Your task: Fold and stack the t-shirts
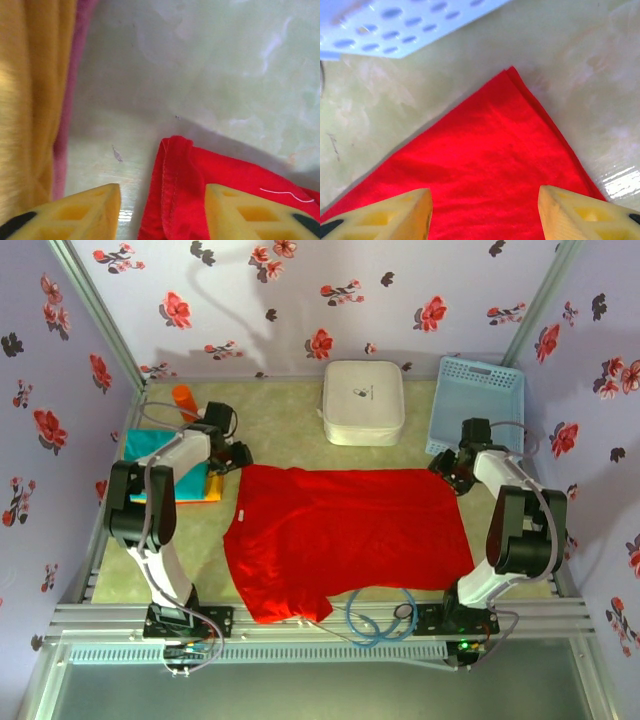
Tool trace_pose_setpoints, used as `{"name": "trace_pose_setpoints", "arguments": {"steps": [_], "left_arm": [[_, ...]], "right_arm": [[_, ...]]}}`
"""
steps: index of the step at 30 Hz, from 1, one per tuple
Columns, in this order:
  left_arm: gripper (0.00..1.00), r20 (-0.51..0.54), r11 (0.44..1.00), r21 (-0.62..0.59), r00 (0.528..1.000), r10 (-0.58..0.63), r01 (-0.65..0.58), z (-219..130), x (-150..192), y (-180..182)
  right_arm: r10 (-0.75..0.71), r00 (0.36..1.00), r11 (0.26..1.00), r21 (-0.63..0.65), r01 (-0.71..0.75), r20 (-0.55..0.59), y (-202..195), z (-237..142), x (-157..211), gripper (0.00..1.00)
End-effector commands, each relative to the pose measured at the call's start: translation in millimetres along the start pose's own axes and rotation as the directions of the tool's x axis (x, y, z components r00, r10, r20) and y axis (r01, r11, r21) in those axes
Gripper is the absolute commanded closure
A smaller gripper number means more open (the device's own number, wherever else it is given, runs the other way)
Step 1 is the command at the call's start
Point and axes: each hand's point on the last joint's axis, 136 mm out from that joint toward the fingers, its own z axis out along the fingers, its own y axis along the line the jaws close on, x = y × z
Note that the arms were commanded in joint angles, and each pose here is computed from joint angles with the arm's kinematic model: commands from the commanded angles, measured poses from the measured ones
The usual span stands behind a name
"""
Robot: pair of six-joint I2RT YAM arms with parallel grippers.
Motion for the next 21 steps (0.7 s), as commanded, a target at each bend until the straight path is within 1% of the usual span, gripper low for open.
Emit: {"name": "trace_pose_setpoints", "arguments": {"steps": [1,3,4,5,9,10,13,21], "left_arm": [[0.59,-0.053,1.0,0.006,0.999,0.01,-0.009,18.3,12.0,-7.0],[0.66,-0.064,1.0,-0.001,0.998,-0.007,0.007,24.9,14.6,-6.7],[0.71,-0.069,1.0,-0.006,0.997,-0.018,0.018,27.7,14.9,-6.1],[0.79,-0.071,1.0,-0.014,0.997,-0.024,0.023,29.9,14.4,-4.6],[0.96,-0.056,0.999,-0.044,0.998,-0.03,0.028,29.1,7.6,-0.6],[0.98,-0.048,0.998,-0.051,0.998,-0.034,0.031,27.2,3.3,1.7],[1.0,-0.032,0.997,-0.061,0.999,-0.039,0.037,20.9,-9.7,6.8],[1.0,-0.008,0.998,-0.065,1.0,-0.024,0.024,15.4,-46.1,12.4]], "right_arm": [[-0.021,0.997,0.999,0.032,0.023,-0.07,-6.7,14.1,20.7,0.43],[-0.03,0.996,0.998,0.044,0.034,-0.087,-6.1,21.9,25.4,0.43],[-0.037,0.995,0.998,0.047,0.042,-0.092,-4.2,25.4,26.7,0.43],[-0.042,0.994,0.998,0.05,0.047,-0.096,-2.2,29.0,27.6,0.43],[-0.058,0.993,0.997,0.054,0.064,-0.106,9.6,39.6,26.2,0.44],[-0.061,0.993,0.996,0.057,0.067,-0.105,12.6,41.8,24.1,0.44],[-0.059,0.993,0.996,0.06,0.066,-0.102,19.0,47.7,17.5,0.44],[-0.045,0.995,0.997,0.063,0.051,-0.091,32.6,64.0,-1.0,0.45]]}}
